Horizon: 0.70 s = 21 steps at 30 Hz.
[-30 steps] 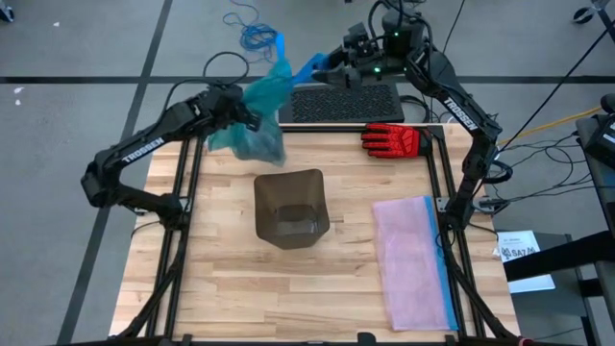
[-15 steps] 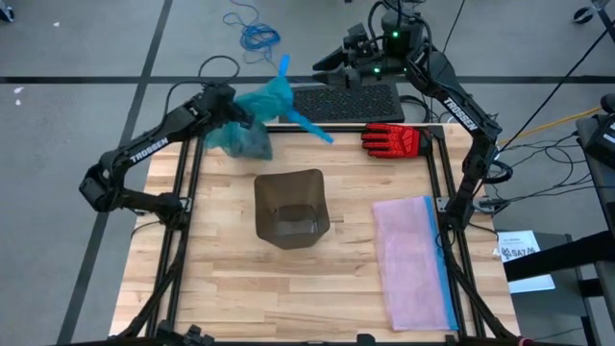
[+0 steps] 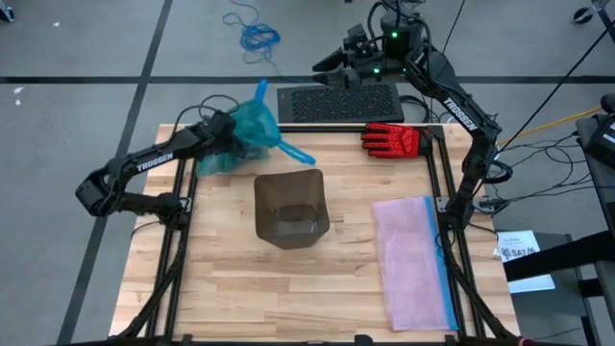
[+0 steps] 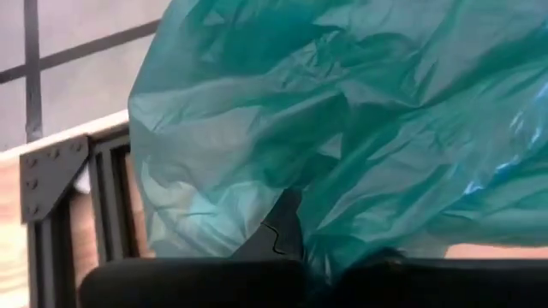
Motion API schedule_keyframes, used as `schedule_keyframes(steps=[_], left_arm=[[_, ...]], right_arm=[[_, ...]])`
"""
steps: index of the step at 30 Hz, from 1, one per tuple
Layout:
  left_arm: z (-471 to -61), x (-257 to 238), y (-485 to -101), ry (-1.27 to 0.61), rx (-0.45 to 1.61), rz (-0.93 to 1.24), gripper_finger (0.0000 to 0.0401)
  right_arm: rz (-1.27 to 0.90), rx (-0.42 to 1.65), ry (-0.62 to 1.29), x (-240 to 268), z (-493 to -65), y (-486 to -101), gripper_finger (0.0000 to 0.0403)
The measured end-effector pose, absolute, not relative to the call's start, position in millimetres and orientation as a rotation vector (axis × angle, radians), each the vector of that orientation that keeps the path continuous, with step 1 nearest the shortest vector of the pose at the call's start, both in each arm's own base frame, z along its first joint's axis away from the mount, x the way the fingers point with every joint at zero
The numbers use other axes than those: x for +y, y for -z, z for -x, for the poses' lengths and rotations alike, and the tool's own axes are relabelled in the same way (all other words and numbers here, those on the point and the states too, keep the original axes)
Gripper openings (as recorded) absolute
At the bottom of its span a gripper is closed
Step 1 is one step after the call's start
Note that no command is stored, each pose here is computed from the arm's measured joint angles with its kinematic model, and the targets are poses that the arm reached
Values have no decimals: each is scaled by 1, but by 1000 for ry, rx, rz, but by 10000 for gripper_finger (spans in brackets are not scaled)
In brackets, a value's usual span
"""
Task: Place trash/remove bag and relplace
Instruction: Remove the blue trash bag from the black trash bin
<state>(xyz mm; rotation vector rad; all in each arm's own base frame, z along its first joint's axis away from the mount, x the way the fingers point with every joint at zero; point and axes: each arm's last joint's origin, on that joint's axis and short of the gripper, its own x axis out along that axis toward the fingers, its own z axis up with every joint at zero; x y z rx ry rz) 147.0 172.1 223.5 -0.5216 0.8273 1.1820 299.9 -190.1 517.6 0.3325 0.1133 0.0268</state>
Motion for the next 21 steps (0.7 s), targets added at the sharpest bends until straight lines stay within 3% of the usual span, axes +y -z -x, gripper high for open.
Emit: schedule_keyframes(steps=[12,17,21], left_arm=[[-122,163,-206,-1288,1075,581,0],[-120,156,-203,-1102,1135,720,4],[-119,151,-204,-1018,1135,791,36]], right_arm=[[-327,115,-29,-190,-300,-517,183],[-326,115,-30,-190,-301,-517,183],[-312,116,-39,-187,-302,-517,183]])
